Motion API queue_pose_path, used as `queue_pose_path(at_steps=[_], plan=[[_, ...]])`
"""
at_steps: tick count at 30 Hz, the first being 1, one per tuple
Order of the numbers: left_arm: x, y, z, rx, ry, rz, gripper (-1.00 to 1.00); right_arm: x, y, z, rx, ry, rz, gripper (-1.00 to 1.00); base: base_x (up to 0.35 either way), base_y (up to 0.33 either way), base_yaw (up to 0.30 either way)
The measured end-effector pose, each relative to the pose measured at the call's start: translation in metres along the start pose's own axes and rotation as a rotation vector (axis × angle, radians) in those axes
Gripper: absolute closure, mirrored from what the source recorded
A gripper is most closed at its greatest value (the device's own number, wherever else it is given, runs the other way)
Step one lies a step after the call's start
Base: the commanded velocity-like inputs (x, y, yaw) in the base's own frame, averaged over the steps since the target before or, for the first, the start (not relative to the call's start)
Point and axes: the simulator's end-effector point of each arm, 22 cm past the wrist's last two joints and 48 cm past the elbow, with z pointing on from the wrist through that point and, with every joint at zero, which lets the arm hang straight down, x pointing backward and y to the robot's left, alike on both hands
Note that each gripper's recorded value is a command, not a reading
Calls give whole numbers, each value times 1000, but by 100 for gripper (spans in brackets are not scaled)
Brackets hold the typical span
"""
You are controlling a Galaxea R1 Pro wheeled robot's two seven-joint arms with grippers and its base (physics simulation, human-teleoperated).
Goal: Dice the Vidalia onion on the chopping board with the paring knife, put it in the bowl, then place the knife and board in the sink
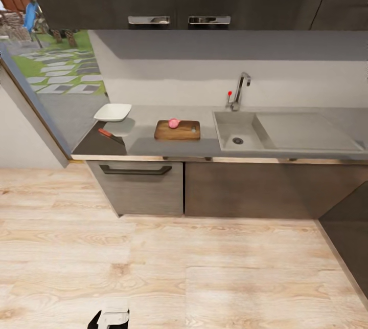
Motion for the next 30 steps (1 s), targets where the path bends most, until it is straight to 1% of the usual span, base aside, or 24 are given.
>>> queue_pose_path(at_steps=[4,5,7,8,10,13,15,16,17,20,21,22,24,28,30], plan=[[22,0,-22,2,-7,-2,-100,-3,0,0,0,-9,2,-100,0,0,0],[28,1,-27,1,-1,-2,-100,-3,0,0,0,-10,3,-100,0,0,0],[51,6,-43,-4,30,4,-100,-5,0,0,0,-14,3,-100,0,0,0],[60,12,-50,-10,43,9,-100,-5,0,0,-1,-15,4,-100,0,0,0],[88,45,-72,-43,82,38,-100,-7,0,0,-1,-18,4,-100,0,0,0],[110,69,-95,-59,103,70,-100,-8,0,0,-1,-23,6,-100,0,0,0],[117,74,-104,-60,107,77,-100,-10,0,0,-1,-26,6,-100,0,0,0],[124,77,-112,-63,111,81,-100,-10,1,0,-1,-28,7,-100,0,0,0],[127,78,-116,-62,113,84,-100,-11,1,1,-1,-29,7,-100,0,0,0],[148,84,-146,-61,121,93,-100,-13,1,1,-2,-34,8,-100,0,0,0],[152,85,-153,-59,121,95,-100,-13,1,1,-2,-35,9,-100,0,0,0],[160,85,-165,-58,123,97,-100,-14,1,1,-2,-37,9,-100,0,0,0],[169,86,-180,-54,128,100,-100,-15,1,1,-2,-40,10,-100,0,0,0],[178,86,-191,-54,143,100,-100,-18,1,1,-2,-46,11,-100,0,0,0],[184,83,-193,-54,168,96,-100,-19,1,1,-2,-49,12,-100,0,0,0]])
